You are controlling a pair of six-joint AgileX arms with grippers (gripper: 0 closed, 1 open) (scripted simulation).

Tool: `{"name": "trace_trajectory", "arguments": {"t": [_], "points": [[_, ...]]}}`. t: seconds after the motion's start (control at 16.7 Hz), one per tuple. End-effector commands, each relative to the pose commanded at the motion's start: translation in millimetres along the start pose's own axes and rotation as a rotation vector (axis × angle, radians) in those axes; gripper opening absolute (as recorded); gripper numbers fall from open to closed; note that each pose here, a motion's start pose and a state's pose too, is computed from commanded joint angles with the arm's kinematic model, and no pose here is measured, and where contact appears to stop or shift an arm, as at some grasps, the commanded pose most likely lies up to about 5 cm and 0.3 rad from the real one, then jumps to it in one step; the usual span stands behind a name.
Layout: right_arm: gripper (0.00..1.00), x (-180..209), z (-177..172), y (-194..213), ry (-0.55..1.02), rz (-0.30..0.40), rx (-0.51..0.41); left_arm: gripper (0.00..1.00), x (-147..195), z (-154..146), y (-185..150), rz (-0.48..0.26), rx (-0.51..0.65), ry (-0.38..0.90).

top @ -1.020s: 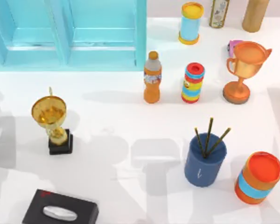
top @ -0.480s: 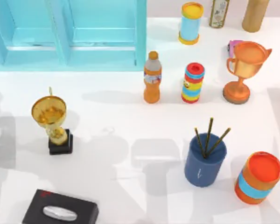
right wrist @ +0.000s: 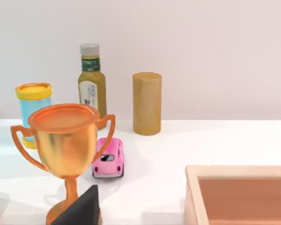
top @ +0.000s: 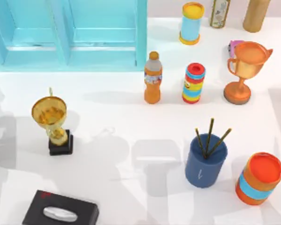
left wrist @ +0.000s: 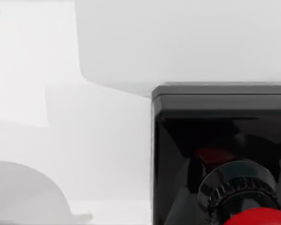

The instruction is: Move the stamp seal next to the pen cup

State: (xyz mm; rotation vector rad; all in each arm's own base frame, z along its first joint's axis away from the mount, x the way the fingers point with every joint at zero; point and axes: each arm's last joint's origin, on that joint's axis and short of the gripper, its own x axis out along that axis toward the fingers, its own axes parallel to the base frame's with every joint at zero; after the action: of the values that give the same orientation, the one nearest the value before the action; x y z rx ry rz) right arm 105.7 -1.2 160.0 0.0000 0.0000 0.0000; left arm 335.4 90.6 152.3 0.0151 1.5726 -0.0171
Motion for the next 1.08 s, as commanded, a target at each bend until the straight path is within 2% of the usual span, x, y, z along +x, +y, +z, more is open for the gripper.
{"name": "trace_trajectory", "arguments": {"t": [0.18, 0.36, 0.66, 0.78, 1.08], "points": [[1.00, 0.0, 0.0, 0.0, 0.000, 0.000, 0.000, 0.00, -25.3, 10.0, -23.3, 0.000, -0.008, 0.001], [1.00, 0.0, 0.0, 0.0, 0.000, 0.000, 0.000, 0.00, -68.6, 15.5, -60.1, 0.004, -0.015, -0.010], [1.00, 0.0, 0.0, 0.0, 0.000, 0.000, 0.000, 0.00, -128.4, 2.2, -126.3, 0.003, 0.000, -0.005], [1.00, 0.0, 0.0, 0.0, 0.000, 0.000, 0.000, 0.00, -136.5, -2.3, -136.5, 0.001, 0.002, -0.002], [1.00, 0.0, 0.0, 0.0, 0.000, 0.000, 0.000, 0.00, -135.8, -1.6, -135.9, 0.002, 0.000, -0.001]]}}
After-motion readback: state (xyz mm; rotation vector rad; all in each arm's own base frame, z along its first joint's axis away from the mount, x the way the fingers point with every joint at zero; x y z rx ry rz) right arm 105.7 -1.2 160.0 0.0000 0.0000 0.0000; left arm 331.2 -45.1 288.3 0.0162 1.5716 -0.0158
